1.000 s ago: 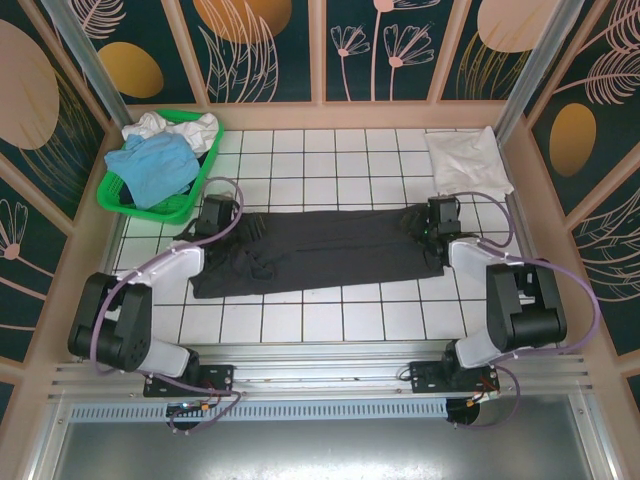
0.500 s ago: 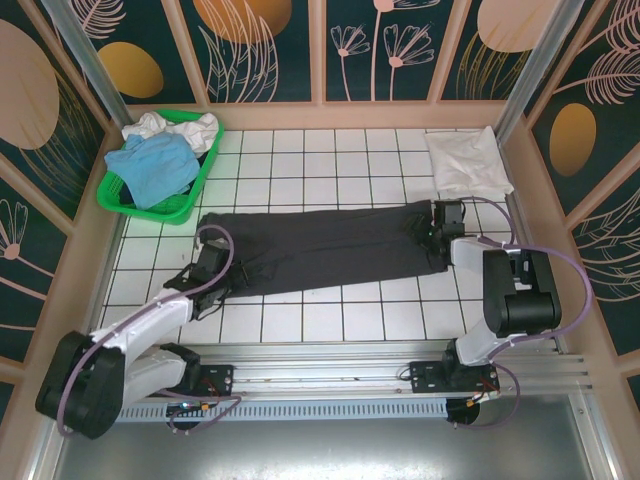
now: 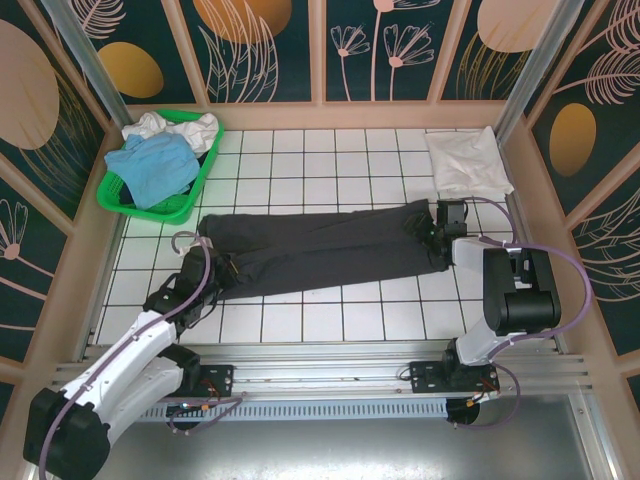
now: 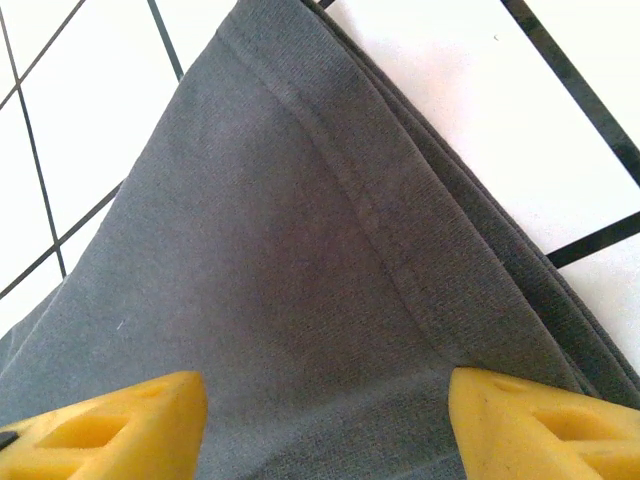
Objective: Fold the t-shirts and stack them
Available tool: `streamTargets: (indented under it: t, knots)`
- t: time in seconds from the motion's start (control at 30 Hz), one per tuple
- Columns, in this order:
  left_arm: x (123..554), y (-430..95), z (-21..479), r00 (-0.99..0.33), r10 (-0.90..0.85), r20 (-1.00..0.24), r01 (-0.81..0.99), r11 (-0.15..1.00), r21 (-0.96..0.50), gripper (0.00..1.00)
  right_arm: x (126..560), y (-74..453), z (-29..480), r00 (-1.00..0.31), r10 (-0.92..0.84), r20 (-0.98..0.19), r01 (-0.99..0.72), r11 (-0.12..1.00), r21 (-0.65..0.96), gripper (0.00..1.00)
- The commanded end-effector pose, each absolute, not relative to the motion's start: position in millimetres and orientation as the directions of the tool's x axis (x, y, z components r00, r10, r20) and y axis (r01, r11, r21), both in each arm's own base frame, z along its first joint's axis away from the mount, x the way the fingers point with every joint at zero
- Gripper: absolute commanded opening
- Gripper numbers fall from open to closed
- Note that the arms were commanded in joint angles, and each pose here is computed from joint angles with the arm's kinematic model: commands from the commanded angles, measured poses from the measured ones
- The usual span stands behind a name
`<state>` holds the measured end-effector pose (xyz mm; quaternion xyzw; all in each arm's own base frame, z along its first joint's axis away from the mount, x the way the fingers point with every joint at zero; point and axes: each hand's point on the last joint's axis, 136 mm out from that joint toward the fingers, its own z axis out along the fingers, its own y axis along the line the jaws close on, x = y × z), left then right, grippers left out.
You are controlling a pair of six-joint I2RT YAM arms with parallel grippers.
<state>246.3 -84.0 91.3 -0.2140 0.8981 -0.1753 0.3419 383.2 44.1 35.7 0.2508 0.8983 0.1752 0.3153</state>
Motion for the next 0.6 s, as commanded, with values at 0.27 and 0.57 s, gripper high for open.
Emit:
streamTargets:
  t: [0.27, 0.57]
  knots:
    - [241, -79, 110, -0.652, -0.511, -0.561, -0.259, 0.845, -0.468, 0.66, 358, 32, 4, -0.706, 0.58, -0.407, 0.417, 0.805, 0.423, 0.67]
    - [239, -141, 97, -0.783, -0.336, -0.524, -0.091, 0.894, -0.438, 0.4, 358, 33, 5, -0.707, 0.578, -0.407, 0.41, 0.804, 0.43, 0.67]
